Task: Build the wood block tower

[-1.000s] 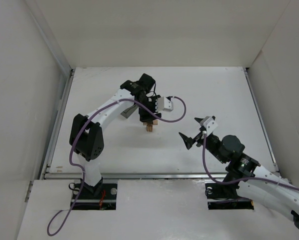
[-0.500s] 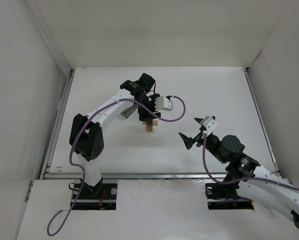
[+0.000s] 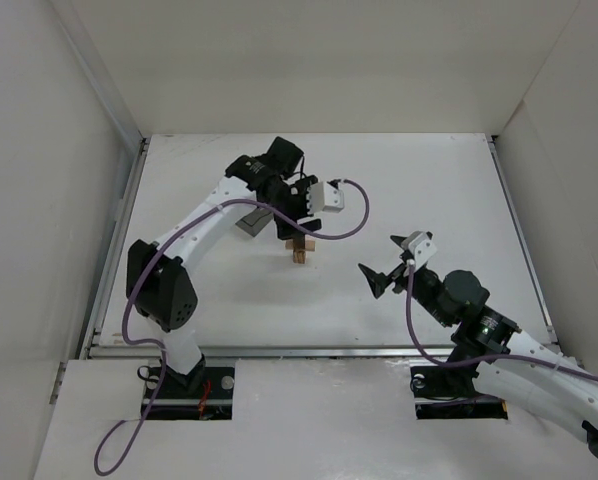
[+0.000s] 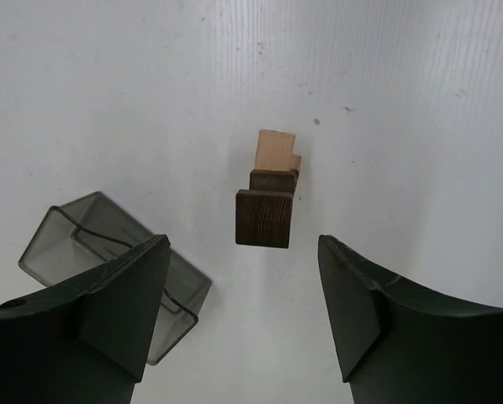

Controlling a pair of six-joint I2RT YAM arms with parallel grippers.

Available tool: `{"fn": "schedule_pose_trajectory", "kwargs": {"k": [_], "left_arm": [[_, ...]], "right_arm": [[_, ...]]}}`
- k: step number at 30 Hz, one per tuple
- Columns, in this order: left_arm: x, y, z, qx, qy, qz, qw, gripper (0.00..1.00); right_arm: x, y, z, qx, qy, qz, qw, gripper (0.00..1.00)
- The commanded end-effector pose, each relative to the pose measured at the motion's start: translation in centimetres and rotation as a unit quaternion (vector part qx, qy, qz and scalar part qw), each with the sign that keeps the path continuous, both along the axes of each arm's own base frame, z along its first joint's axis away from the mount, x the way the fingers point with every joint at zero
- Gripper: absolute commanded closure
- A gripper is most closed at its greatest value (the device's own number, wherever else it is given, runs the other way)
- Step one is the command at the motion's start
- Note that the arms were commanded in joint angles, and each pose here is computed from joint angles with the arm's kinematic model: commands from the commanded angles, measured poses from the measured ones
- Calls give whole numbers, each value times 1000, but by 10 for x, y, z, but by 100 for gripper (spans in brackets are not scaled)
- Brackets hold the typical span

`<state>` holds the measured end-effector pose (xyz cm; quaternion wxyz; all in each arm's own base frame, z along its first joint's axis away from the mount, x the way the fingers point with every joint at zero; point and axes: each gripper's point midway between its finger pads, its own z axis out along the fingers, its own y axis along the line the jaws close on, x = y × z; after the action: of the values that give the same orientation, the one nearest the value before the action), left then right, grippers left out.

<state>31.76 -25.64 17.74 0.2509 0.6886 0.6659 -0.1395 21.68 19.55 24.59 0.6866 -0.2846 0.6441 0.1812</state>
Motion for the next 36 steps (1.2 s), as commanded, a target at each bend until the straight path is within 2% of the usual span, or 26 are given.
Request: {"fn": "schedule_pose_trajectory", "kwargs": {"k": [1,3,5,6,7,8,9,11,12,13,14,16,21,36], "left_arm": [[-1,-4,69,-90,-34,35,995,32],[28,2,100,-148,-73,97,982,32],[50,24,128,-202,-73,209,954,31],[64,38,137,-212,-88,261,938,31],[81,49,144,-230,-102,305,918,30],[88,62,147,-251,-88,368,891,28],[103,94,153,-250,-113,433,858,25],[118,127,153,-261,-133,507,811,20],[124,150,153,-272,-135,560,771,17],[127,176,155,-263,-163,605,733,12],[129,190,146,-254,-166,629,716,12],[127,214,149,-255,-178,656,688,11],[120,229,134,-239,-176,676,675,10],[118,226,134,-245,-169,673,678,10]], "right_arm": [[5,-9,26,41,-3,-35,999,0],[17,-28,23,70,20,-107,992,0],[27,-47,24,96,38,-177,979,0],[32,-71,18,124,55,-255,957,0],[35,-82,18,132,59,-288,947,0],[36,-91,20,137,61,-317,936,0],[35,-110,21,156,62,-369,914,0],[31,-137,18,159,69,-437,882,0],[27,-154,18,163,64,-483,858,0],[22,-164,8,154,74,-508,844,0],[20,-173,13,160,72,-523,834,0],[18,-176,11,150,78,-530,831,0],[21,-162,17,146,94,-492,853,0],[40,-140,33,128,112,-502,848,0]]}}
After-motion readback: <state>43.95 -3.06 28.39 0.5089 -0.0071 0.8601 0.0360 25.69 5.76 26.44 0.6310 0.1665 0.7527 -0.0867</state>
